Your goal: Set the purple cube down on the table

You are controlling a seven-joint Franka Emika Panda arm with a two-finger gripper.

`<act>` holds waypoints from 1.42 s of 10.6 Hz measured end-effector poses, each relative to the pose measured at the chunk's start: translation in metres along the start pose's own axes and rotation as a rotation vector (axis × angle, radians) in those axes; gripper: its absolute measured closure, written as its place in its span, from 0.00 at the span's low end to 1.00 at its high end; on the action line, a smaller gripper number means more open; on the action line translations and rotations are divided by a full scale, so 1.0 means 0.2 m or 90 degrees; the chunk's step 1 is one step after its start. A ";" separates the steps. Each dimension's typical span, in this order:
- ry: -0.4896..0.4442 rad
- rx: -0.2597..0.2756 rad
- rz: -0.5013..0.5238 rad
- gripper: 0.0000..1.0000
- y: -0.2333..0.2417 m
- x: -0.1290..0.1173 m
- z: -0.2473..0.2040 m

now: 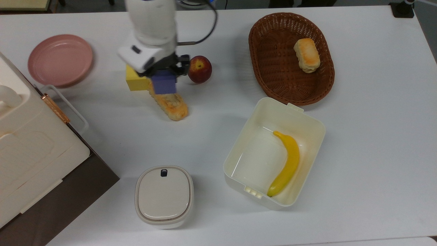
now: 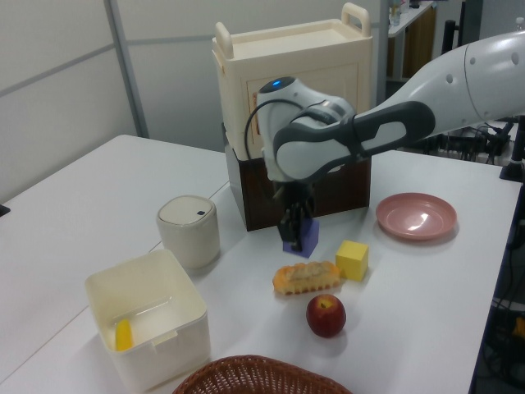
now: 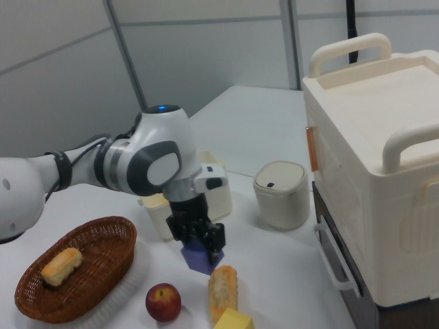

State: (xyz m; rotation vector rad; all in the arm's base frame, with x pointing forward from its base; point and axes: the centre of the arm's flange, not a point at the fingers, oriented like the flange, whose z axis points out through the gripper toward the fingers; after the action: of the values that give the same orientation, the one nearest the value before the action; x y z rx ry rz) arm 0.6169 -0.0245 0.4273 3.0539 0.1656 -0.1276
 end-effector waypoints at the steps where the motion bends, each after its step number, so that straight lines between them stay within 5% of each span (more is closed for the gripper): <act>1: -0.009 -0.002 -0.006 0.36 -0.09 0.00 0.00; 3: -0.009 -0.005 0.004 0.05 -0.23 0.01 -0.02; 4: -0.004 -0.006 0.005 0.00 -0.26 0.02 -0.04; 10: 0.035 -0.023 0.057 0.00 -0.26 -0.07 -0.61; 13: 0.060 0.026 0.120 0.00 -0.10 -0.18 -0.77; 15: 0.067 0.024 0.125 0.00 -0.10 -0.23 -0.83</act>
State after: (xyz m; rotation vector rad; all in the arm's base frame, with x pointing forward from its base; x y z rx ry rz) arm 0.5814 0.0036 0.5951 3.0938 -0.1320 0.0425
